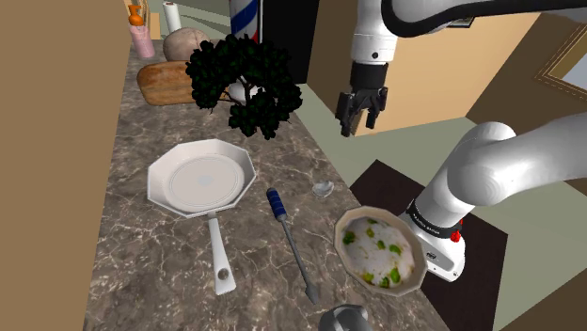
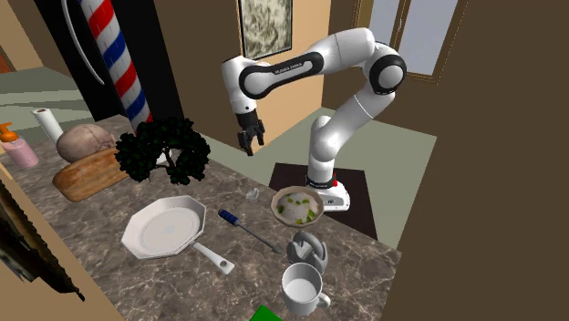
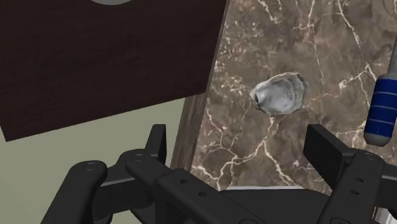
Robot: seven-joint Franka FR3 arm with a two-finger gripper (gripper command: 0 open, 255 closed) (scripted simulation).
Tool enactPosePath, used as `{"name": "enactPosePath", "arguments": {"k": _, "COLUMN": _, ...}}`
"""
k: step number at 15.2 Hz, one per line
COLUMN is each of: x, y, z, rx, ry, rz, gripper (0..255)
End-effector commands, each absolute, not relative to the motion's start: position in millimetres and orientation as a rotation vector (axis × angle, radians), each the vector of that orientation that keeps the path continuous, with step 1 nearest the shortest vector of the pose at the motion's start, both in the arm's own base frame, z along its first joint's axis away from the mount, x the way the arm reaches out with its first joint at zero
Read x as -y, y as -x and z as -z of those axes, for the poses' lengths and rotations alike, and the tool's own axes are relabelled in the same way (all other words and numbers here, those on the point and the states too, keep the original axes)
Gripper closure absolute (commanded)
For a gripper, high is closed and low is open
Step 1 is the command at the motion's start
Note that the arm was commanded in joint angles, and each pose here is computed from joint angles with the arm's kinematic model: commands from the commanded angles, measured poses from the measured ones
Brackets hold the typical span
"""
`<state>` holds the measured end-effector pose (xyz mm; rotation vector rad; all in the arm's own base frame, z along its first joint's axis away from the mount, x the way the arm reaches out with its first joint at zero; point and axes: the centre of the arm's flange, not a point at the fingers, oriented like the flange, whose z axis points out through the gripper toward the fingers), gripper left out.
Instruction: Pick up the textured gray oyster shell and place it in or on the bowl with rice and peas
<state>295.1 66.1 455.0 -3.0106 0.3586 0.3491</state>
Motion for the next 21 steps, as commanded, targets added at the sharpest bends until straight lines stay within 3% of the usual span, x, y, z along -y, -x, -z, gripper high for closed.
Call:
{"name": "enactPosePath", "arguments": {"k": 1, "x": -80.9, "y": -294.5, "z": -431.6, "rx": -0.429, "ry": 2.983, "rz": -0.382, "gripper": 0}}
{"name": "enactPosePath", "arguments": {"k": 10, "x": -145.0, "y": -297.0, "z": -337.9, "rx": -0.711, "ry": 2.847, "rz": -0.522, "gripper": 0}}
{"name": "enactPosePath", "arguments": {"k": 21, "x": -155.8, "y": -285.3, "z": -299.2, "rx": -0.716, "ry": 2.845, "rz": -0.524, "gripper": 0}}
